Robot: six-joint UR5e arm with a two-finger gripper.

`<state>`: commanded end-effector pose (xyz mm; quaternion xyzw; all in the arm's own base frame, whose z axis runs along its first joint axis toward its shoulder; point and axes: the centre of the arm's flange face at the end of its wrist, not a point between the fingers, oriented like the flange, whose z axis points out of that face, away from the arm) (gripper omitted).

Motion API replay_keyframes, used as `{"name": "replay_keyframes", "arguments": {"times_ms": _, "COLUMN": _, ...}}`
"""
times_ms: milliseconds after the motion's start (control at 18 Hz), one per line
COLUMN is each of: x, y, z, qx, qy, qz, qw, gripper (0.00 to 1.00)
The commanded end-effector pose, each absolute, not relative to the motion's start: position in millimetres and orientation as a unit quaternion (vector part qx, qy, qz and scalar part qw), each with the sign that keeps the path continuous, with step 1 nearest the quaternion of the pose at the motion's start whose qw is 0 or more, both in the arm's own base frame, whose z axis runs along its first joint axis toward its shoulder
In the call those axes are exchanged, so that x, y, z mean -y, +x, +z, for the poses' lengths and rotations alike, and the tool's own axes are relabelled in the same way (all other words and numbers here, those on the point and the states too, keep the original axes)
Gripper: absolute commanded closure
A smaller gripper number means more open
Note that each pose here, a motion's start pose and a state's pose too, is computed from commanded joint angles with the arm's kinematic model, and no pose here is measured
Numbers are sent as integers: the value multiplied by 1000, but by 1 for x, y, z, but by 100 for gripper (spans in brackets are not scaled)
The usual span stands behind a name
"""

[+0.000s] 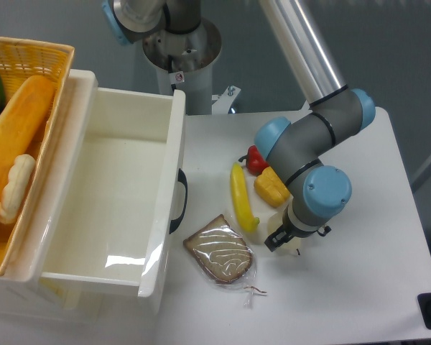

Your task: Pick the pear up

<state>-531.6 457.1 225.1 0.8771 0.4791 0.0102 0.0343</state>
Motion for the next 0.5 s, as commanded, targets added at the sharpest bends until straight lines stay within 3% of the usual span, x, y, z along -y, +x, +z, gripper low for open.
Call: {"name": "replay_keyframes", "arguments": {"times_ms": 500, "x": -420, "y": -569, "z": 307, "qx": -266, "qy": 963, "qz": -32, "qw": -14, "gripper": 86}}
